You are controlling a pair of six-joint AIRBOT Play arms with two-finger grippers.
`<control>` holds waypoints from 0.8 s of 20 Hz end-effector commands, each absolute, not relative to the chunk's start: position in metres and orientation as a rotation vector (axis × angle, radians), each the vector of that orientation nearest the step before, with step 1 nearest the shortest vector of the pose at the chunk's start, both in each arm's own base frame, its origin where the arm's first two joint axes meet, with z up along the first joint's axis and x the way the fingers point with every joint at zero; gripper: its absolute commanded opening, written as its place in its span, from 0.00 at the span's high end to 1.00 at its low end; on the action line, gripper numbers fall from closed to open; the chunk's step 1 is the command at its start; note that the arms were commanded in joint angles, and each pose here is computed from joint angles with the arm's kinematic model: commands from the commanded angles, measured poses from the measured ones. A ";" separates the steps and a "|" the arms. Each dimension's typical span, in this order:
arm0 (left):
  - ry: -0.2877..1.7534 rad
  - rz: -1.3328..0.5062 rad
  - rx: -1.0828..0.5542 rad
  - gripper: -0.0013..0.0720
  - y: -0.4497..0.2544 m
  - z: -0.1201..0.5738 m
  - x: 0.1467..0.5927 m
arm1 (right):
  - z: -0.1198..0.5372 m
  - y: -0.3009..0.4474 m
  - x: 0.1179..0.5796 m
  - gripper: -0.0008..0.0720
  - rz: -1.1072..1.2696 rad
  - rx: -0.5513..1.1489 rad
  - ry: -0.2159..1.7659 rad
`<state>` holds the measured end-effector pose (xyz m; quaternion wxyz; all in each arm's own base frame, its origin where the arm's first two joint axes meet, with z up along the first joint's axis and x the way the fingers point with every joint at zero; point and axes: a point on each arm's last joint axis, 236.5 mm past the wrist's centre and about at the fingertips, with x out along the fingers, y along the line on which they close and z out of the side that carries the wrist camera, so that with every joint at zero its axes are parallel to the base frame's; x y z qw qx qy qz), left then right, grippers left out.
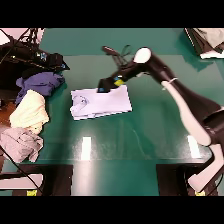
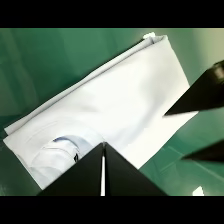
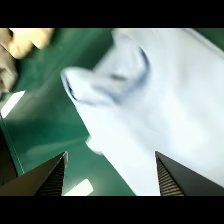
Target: Fold the shirts.
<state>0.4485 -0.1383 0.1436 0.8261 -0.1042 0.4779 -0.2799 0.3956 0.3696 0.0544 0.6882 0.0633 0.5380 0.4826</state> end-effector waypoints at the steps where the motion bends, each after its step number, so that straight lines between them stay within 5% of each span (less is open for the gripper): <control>1: 1.027 -0.591 -0.213 0.95 -0.136 0.141 0.447 | 0.021 0.274 0.398 0.15 0.909 0.237 1.343; 8: 1.013 -0.586 -0.216 0.95 -0.136 0.142 0.450 | -0.040 0.189 0.409 0.09 0.692 0.645 1.435; 16: 1.015 -0.586 -0.216 0.95 -0.136 0.142 0.450 | -0.064 0.286 0.423 0.09 0.860 0.620 1.440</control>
